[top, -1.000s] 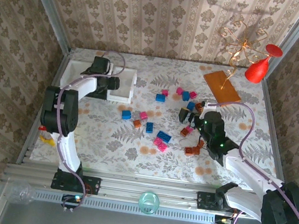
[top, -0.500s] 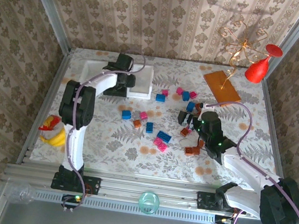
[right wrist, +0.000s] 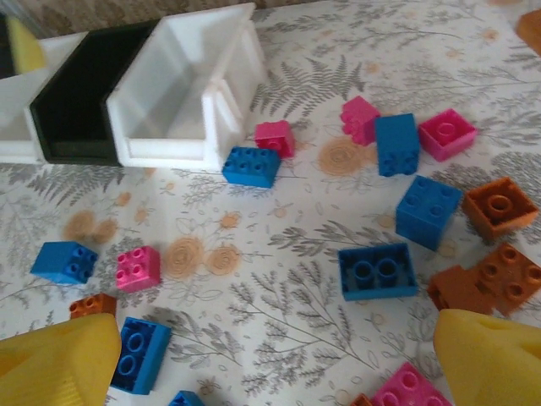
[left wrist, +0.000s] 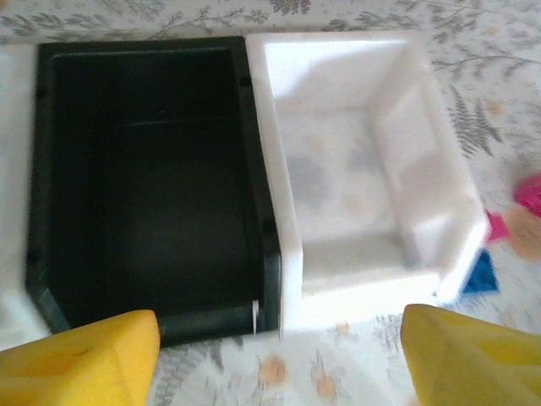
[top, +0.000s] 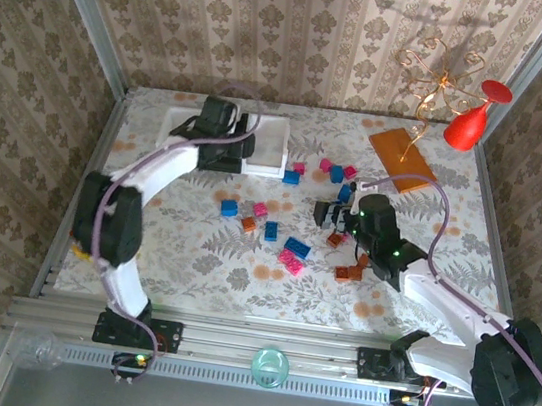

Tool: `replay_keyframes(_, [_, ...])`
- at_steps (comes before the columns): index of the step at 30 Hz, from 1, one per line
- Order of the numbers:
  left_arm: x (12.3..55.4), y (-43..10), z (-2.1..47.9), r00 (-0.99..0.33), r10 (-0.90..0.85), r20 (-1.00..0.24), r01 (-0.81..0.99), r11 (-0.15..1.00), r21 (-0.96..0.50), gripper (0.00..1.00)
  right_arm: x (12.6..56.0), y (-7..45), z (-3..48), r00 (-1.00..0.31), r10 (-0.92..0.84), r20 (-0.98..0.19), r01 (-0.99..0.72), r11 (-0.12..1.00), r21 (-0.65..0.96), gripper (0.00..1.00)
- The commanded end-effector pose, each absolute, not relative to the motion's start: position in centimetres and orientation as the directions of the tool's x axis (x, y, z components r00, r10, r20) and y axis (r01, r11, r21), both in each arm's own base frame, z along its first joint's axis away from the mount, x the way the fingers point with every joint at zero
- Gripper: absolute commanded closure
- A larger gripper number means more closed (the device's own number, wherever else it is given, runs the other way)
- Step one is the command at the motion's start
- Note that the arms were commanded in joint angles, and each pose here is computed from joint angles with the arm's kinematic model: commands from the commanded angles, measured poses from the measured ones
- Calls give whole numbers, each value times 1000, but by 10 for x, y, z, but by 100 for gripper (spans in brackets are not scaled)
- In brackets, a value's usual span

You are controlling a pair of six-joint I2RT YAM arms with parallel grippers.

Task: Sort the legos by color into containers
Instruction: Move the container to the top-center of the table, then pick up the lego from the center of the table.

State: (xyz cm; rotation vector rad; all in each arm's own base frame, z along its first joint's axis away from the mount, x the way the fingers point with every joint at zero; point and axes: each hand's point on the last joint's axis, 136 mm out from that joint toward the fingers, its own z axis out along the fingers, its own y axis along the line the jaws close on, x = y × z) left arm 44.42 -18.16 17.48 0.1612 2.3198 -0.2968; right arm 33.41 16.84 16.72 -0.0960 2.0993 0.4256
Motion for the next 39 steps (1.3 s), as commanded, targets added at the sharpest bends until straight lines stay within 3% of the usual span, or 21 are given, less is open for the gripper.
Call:
replay_keyframes(1, [402, -169, 149, -720, -23, -693, 166, 965, -204, 19, 332, 187, 159, -573, 27, -819, -308, 919, 246, 3])
replay_keyframes(5, [364, -167, 118, -776, -4, -631, 154, 969, -196, 11, 330, 207, 148, -589, -26, -807, -370, 897, 241, 4])
replay_keyframes(14, [349, -186, 62, -858, 60, -510, 153, 978, -143, 10, 293, 274, 138, -493, -193, -849, -633, 749, 197, 3])
replay_keyframes(31, [366, -187, 23, -852, 58, -521, 112, 991, -72, 44, 281, 285, 136, -462, -205, -863, -659, 730, 180, 3])
replay_keyframes(39, [385, -122, 87, -728, -93, -679, -30, 994, -104, 56, 278, 289, 136, -464, -200, -863, -662, 726, 188, 3])
